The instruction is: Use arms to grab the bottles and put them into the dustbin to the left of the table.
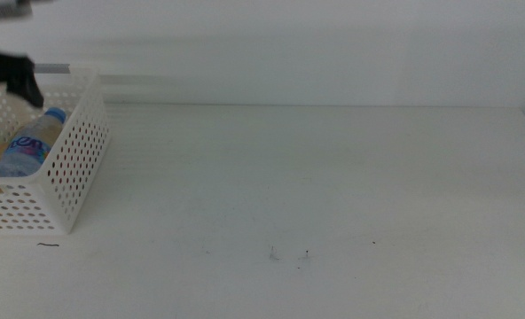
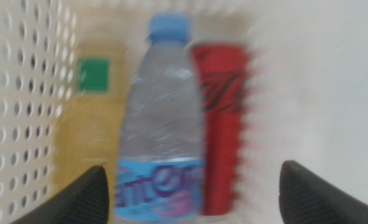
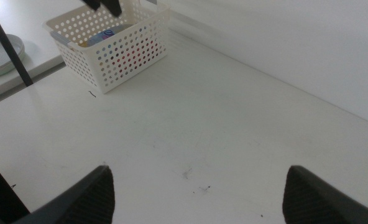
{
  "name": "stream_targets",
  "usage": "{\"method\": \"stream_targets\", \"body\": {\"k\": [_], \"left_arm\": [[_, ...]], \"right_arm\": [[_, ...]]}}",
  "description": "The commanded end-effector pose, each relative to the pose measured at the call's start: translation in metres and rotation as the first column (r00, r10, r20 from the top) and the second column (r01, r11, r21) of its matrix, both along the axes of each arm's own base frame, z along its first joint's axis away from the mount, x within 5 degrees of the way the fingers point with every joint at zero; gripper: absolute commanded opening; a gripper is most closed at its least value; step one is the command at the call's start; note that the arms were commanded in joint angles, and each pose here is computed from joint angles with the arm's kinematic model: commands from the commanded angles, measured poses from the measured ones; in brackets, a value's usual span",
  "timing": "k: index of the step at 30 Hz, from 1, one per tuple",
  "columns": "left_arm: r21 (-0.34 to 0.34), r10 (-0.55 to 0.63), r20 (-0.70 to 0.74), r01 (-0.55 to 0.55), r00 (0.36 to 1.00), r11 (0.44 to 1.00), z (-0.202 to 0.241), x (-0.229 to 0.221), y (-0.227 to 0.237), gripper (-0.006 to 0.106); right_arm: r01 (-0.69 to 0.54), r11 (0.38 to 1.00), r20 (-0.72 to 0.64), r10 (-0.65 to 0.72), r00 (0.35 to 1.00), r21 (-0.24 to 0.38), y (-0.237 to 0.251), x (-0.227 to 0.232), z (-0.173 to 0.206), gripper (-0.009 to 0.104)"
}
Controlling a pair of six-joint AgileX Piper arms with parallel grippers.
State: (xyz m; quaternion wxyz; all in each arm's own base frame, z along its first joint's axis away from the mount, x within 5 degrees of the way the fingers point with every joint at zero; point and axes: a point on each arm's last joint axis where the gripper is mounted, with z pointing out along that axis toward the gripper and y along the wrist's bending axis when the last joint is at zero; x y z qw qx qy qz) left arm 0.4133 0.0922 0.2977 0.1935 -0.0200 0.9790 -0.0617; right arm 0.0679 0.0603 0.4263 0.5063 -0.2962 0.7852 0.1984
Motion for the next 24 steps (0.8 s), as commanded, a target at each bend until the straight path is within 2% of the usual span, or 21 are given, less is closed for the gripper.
{"method": "stream_targets", "body": {"k": [1,3,6,13,18,24], "left_arm": [[-0.033,-0.023,0.093,0.027,0.995,0.999,0.037,-0.011,-0.022,0.094],[-0.035,-0.097,0.164,0.104,0.982,0.994,0.058,-0.018,-0.045,0.094],[0.002,-0.262,0.261,0.271,0.929,0.962,0.087,-0.032,-0.094,0.094],[0.061,-0.417,0.431,0.436,0.8,0.898,0.114,-0.079,-0.178,0.094],[0.065,-0.429,0.52,0.466,0.739,0.882,0.111,-0.126,-0.2,0.094],[0.036,-0.36,0.603,0.427,0.712,0.904,0.098,-0.178,-0.186,0.094]], "right_arm": [[0.009,1.0,0.013,-0.009,1.0,0.006,-0.002,-0.001,0.002,0.083],[0.009,1.0,0.013,-0.009,1.0,0.006,-0.002,-0.001,0.002,0.083],[0.009,1.0,0.013,-0.009,1.0,0.006,-0.002,-0.001,0.002,0.083],[0.009,1.0,0.013,-0.009,1.0,0.006,-0.002,-0.001,0.002,0.083],[0.009,1.0,0.013,-0.009,1.0,0.006,-0.002,-0.001,0.002,0.083],[0.009,1.0,0.013,-0.009,1.0,0.006,-0.002,-0.001,0.002,0.083]]}}
